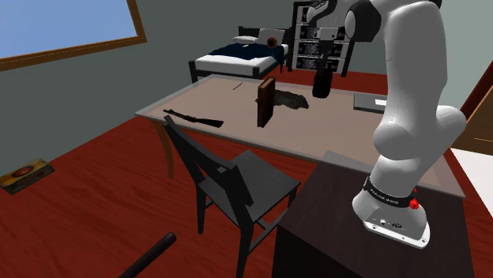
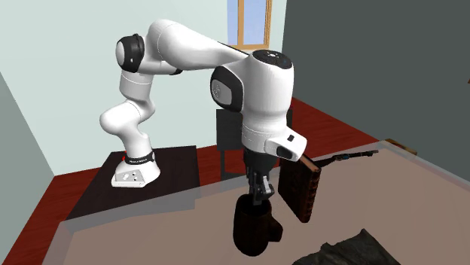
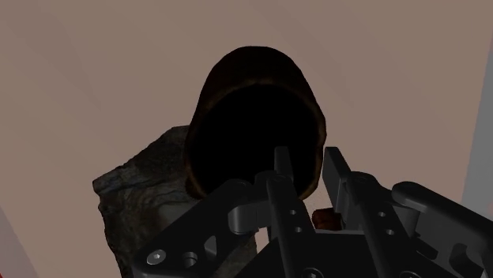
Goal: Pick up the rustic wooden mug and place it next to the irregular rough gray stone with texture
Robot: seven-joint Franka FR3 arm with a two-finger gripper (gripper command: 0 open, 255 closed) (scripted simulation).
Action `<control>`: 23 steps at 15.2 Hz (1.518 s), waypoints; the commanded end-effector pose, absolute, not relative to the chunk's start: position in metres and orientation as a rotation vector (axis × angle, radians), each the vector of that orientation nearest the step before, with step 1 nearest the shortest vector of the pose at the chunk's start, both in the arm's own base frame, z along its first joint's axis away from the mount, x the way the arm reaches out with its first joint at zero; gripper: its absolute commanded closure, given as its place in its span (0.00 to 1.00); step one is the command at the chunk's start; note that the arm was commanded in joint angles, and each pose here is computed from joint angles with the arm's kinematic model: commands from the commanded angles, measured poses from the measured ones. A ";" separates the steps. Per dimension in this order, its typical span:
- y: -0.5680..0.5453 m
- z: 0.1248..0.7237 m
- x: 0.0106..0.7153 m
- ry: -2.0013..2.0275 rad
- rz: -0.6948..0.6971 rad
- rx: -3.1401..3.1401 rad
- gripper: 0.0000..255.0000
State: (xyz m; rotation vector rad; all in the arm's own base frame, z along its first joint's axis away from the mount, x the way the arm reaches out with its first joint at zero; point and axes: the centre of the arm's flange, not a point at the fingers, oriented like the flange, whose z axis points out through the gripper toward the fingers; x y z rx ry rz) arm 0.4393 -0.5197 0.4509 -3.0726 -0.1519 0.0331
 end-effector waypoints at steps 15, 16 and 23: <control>-0.520 0.367 0.439 -0.152 0.032 -3.074 1.00; -0.520 0.362 0.439 -0.152 0.032 -3.074 1.00; -0.520 0.325 0.439 -0.152 0.032 -3.074 1.00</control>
